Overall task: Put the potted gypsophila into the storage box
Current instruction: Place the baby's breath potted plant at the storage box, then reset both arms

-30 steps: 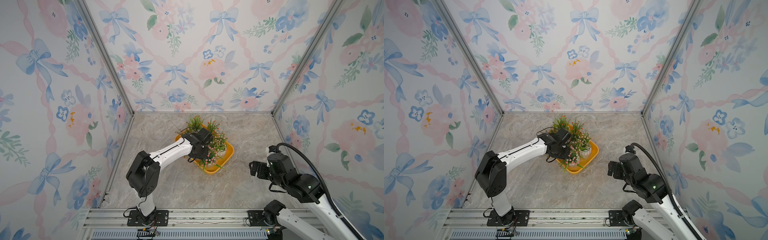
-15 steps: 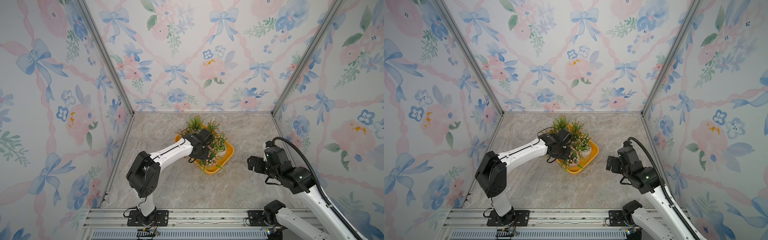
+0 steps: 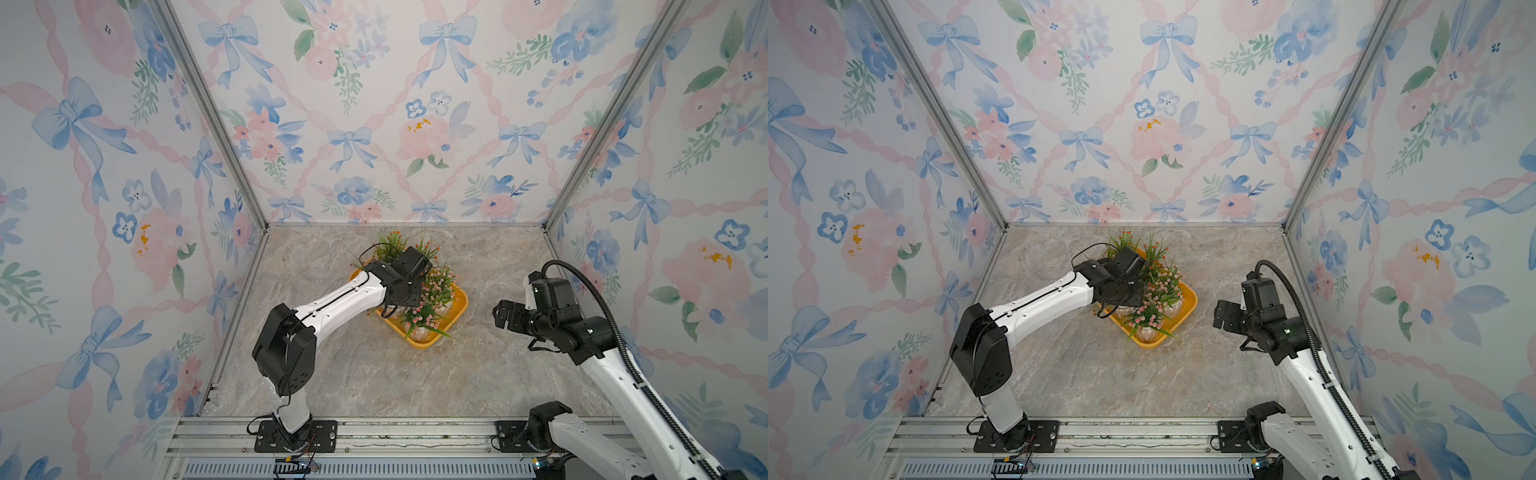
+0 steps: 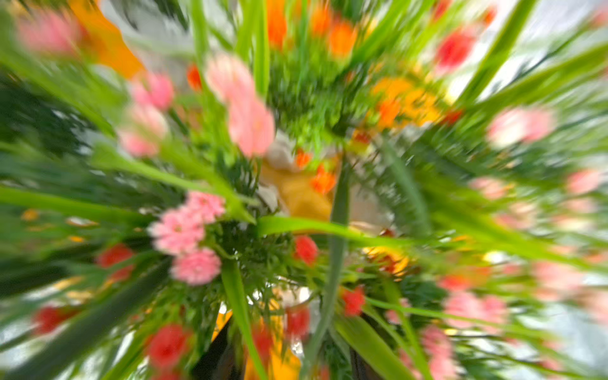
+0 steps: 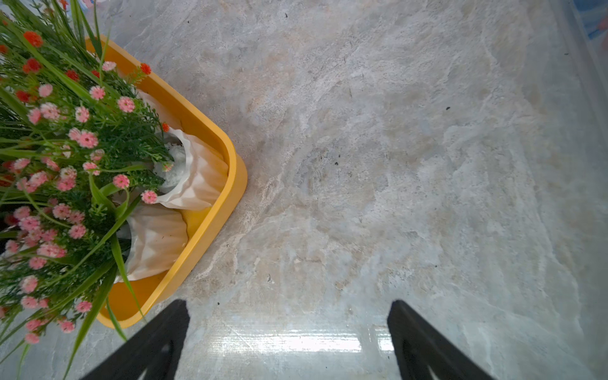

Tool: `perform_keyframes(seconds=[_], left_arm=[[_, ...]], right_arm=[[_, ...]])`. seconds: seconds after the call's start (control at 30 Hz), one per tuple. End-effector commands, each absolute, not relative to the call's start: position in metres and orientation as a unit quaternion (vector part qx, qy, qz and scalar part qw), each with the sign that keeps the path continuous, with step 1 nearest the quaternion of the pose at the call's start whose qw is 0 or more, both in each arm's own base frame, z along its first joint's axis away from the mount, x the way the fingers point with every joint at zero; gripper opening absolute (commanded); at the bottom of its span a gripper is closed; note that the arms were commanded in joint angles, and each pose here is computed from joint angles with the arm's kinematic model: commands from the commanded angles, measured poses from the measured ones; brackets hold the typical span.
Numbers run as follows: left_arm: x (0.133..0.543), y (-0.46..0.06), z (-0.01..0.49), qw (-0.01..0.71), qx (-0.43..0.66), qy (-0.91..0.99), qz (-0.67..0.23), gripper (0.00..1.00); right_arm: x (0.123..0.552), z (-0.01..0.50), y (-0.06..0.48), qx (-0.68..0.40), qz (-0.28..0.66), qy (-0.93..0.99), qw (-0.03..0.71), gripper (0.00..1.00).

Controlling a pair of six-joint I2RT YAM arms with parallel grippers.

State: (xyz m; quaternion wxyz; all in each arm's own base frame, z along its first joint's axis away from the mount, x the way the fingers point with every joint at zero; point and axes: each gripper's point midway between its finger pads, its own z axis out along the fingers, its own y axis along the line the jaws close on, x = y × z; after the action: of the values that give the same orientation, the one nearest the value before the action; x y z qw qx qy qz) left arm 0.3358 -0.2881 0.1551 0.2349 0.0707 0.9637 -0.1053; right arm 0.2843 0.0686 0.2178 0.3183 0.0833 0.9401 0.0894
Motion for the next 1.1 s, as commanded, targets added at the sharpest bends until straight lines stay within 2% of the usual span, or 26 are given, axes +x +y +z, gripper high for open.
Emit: perform_keyframes(seconds=[0.0, 0.1, 0.3, 0.33, 0.37, 0.4, 0.63, 0.8, 1.07], left_arm=[[0.343, -0.29, 0.213, 0.293, 0.039, 0.944, -0.145, 0.5], [0.342, -0.284, 0.249, 0.328, 0.022, 0.93, -0.166, 0.51], [0.348, -0.247, 0.328, 0.437, -0.017, 0.887, -0.15, 0.61], [0.351, -0.238, 0.336, 0.454, -0.02, 0.881, -0.134, 0.7], [0.354, -0.228, 0.342, 0.468, -0.024, 0.876, -0.118, 0.94], [0.357, -0.219, 0.345, 0.478, -0.03, 0.872, -0.1, 0.98], [0.4, -0.145, 0.334, 0.509, -0.069, 0.858, 0.006, 0.98], [0.428, -0.081, 0.328, 0.554, -0.114, 0.824, 0.028, 0.98], [0.415, 0.0, 0.284, 0.585, -0.164, 0.792, 0.063, 0.98]], right_arm=[[0.305, 0.23, 0.071, 0.06, 0.1, 0.936, 0.331, 0.97], [0.318, 0.231, 0.062, 0.059, 0.089, 0.938, 0.331, 0.97], [0.348, 0.242, 0.022, 0.104, 0.066, 0.922, 0.367, 0.97], [0.352, 0.245, 0.014, 0.118, 0.064, 0.918, 0.372, 0.97], [0.356, 0.245, 0.007, 0.127, 0.061, 0.916, 0.377, 0.97], [0.359, 0.245, 0.001, 0.134, 0.056, 0.914, 0.38, 0.97], [0.374, 0.244, -0.033, 0.195, 0.031, 0.9, 0.388, 0.97], [0.372, 0.251, -0.074, 0.253, -0.043, 0.859, 0.443, 0.97], [0.353, 0.231, -0.121, 0.277, -0.176, 0.833, 0.446, 0.97]])
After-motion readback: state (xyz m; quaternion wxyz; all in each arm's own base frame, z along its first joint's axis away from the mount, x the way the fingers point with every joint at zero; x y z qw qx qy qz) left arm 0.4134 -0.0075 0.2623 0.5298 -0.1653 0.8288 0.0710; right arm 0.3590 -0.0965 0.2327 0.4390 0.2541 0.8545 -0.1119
